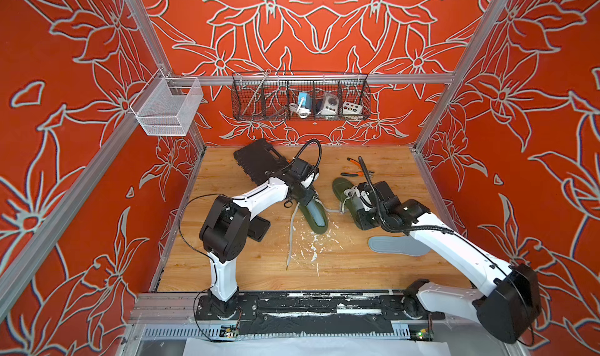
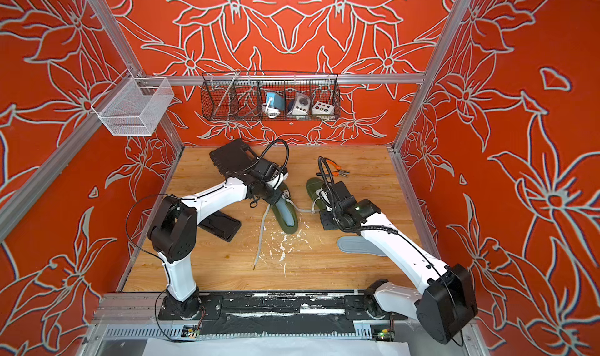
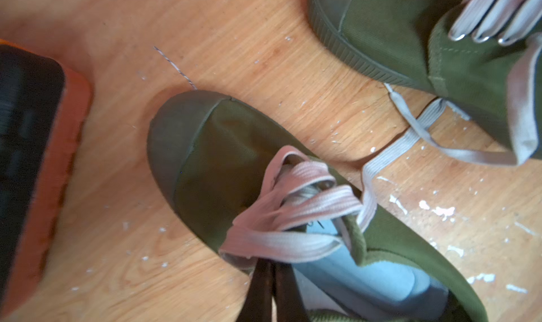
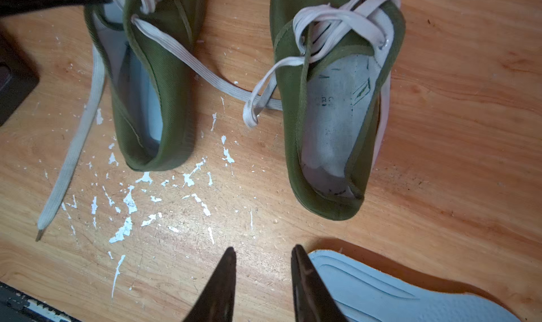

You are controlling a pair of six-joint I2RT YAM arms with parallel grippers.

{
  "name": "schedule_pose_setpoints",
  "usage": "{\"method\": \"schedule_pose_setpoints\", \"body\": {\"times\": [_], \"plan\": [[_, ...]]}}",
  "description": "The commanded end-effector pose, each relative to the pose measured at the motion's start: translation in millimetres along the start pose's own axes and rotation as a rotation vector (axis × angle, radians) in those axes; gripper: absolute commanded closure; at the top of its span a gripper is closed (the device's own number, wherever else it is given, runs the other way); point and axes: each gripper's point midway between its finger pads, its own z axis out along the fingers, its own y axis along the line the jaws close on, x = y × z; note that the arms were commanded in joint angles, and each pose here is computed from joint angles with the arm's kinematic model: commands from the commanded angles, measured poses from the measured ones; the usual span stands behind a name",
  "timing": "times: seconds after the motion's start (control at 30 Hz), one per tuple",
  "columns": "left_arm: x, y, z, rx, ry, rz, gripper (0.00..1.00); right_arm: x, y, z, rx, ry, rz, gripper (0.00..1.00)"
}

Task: Insert the insole into the shoe
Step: Move the shoe to the center of the board.

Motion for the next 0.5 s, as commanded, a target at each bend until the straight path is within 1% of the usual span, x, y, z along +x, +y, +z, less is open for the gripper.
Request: {"method": "schedule_pose_setpoints", "body": {"times": [0.0,0.13,0.2,0.37,0.47], "plan": [[6,22,-3,-0.019,0.052,0.068,1.00,10,-6,-1,0.011,0.021,0.022,0.66],[11,42,-2,-0.060,0.094,0.086,1.00,12,-9,-1,0.015,0.029,0.028,0.66],[9,48,-1,-0.058,0.081,0.072,1.00,13,-9,-2,0.014,0.031,0.027,0.65],[-5,38,8,0.031,0.014,0.043,1.00,16,-14,-3,0.022,0.040,0.063,0.61],[-10,38,17,0.040,0.005,0.046,1.00,18,-20,-4,0.032,0.038,0.116,0.57]]}}
